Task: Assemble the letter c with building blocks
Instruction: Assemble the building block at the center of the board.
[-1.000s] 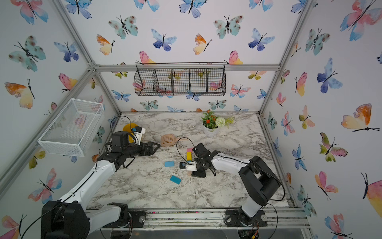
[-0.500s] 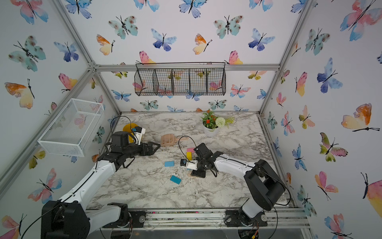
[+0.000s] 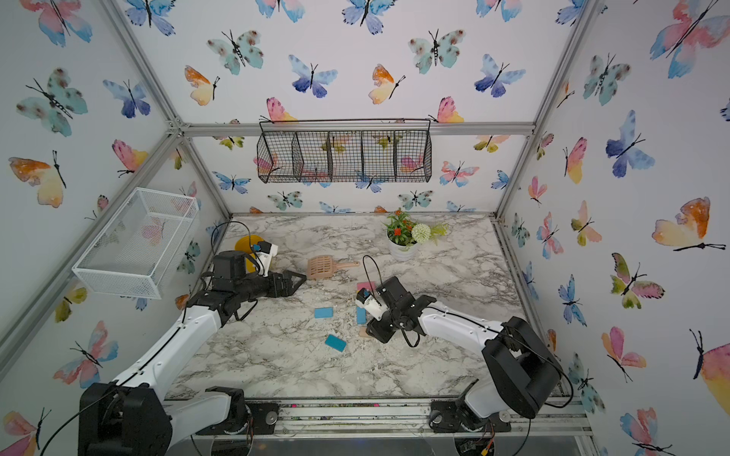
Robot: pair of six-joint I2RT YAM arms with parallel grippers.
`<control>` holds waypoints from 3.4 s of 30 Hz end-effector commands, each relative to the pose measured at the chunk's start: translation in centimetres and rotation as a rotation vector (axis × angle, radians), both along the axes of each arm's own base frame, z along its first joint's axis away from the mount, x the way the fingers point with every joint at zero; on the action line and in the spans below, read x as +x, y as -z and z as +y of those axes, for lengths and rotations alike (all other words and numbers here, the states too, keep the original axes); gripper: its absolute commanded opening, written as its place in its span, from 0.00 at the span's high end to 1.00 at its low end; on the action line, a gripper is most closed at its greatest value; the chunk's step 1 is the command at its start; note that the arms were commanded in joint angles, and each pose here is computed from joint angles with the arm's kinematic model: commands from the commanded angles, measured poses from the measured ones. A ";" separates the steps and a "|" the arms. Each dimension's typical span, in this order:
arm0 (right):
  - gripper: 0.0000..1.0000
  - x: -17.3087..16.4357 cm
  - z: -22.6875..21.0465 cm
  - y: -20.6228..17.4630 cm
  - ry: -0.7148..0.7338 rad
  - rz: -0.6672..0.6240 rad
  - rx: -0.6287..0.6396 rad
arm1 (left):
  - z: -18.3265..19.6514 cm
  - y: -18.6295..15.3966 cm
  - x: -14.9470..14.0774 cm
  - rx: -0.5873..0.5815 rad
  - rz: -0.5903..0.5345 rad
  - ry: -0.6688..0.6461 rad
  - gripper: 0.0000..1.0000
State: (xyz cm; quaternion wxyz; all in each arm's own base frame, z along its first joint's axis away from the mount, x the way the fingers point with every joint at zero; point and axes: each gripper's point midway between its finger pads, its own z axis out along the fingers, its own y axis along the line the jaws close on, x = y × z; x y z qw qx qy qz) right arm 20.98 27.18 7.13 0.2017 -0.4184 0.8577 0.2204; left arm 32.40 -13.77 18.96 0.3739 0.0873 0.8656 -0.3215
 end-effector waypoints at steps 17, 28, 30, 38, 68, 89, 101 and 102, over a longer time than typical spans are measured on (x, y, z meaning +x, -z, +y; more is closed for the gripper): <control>0.61 -0.8 -0.6 -1.5 0.522 0.287 0.252 | 0.1 0.1 -0.3 -0.005 -0.005 0.009 0.02; 0.62 -1.7 -1.9 0.7 0.672 0.410 0.197 | 0.1 0.1 -0.3 -0.005 -0.002 0.009 0.02; 0.64 -1.8 -2.1 1.0 0.700 0.422 0.193 | 0.0 0.1 -0.3 -0.005 -0.002 0.009 0.02; 0.68 -2.4 -2.8 2.9 0.764 0.469 0.191 | 0.1 0.0 -0.3 -0.003 -0.008 0.009 0.02; 0.69 -1.3 -1.3 4.5 0.857 0.547 0.299 | 0.1 -0.2 -0.4 -0.001 -0.015 0.008 0.02; 0.68 -0.1 -0.5 4.0 0.881 0.536 0.359 | 0.1 -0.2 -0.4 0.000 -0.015 0.008 0.02; 0.67 0.7 -0.6 3.6 0.900 0.502 0.369 | 0.2 -0.2 -0.4 0.002 -0.016 0.006 0.02; 0.67 0.9 -0.7 3.4 0.903 0.491 0.362 | 0.2 -0.2 -0.3 0.002 -0.017 0.007 0.02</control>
